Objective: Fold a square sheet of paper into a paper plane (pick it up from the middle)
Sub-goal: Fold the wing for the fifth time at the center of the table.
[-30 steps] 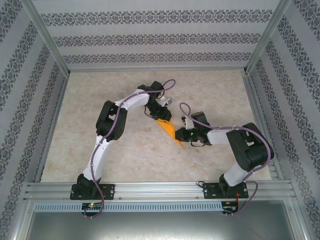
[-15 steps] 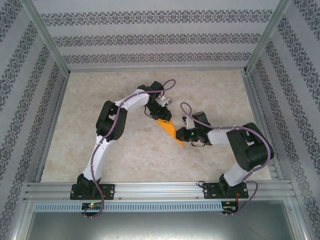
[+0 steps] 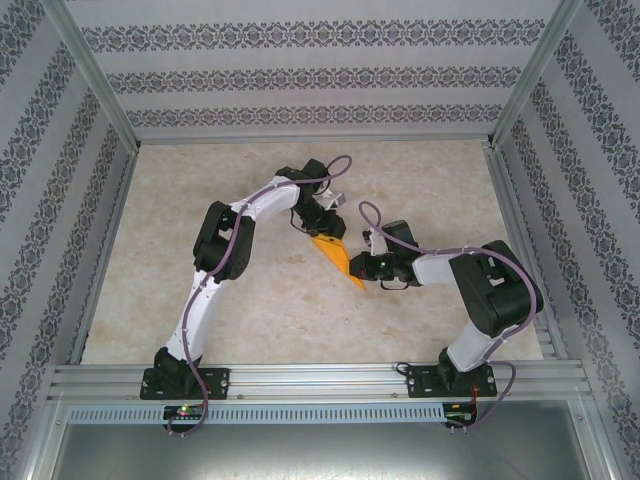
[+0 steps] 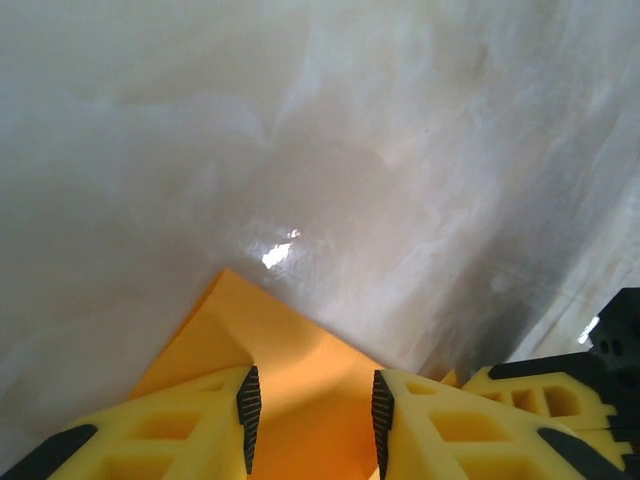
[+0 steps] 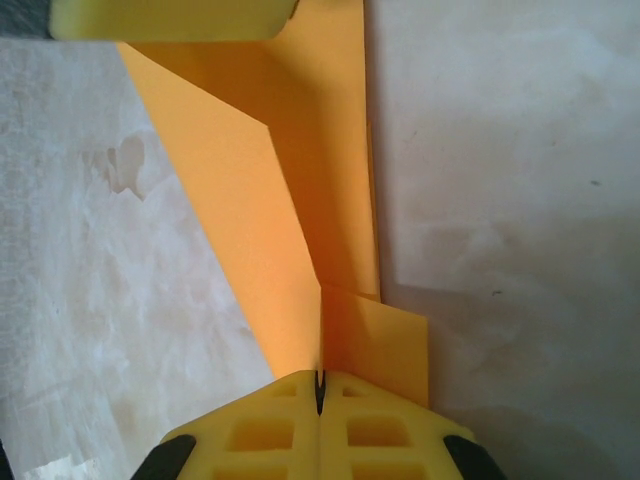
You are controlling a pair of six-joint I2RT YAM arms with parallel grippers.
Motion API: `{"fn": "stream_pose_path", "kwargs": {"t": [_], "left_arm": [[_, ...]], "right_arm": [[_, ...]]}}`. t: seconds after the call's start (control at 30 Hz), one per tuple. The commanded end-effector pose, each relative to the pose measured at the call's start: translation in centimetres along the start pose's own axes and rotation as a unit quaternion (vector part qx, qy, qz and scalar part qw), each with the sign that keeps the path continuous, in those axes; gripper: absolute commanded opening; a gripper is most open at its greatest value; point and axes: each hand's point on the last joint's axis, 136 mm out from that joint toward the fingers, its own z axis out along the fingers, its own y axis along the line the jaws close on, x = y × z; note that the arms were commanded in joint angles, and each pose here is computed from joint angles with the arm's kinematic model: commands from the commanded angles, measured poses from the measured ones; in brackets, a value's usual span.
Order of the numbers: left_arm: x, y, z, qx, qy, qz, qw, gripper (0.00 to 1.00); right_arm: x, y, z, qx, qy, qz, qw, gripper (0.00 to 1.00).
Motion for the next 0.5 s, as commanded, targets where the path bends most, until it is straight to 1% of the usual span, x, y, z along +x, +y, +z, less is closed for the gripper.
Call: {"fn": "stream_pose_path", "kwargs": {"t": [0.0,0.13,0.23,0.33,0.47], "left_arm": [[-0.5,-1.9,-0.9,0.003,-0.004,-0.003,1.000,0.40],[-1.9,-3.2,-2.8,-0.002,-0.033,0.013,0.999,0.41],[-2.0,-3.9,-4.3,-0.019,-0.046,0.029,0.998,0.42],[-1.1,-3.8,-5.5,-0.049,-0.050,0.039,0.997,0.43],[1.5,-5.2,-5.7,-0.055,-0.045,0.056,0.996,0.43]], "right_arm": [[3.6,-4.6,0.5,0.078,0.051,0.055,0.994,0.03],[3.8,-4.6,0.6,0.076,0.054,0.058,0.994,0.03],[3.7,-4.4,0.5,0.074,0.052,0.060,0.994,0.03],[3.7,-4.2,0.6,0.070,0.054,0.062,0.994,0.03],[3.8,-4.1,0.8,0.068,0.057,0.066,0.994,0.03]]}}
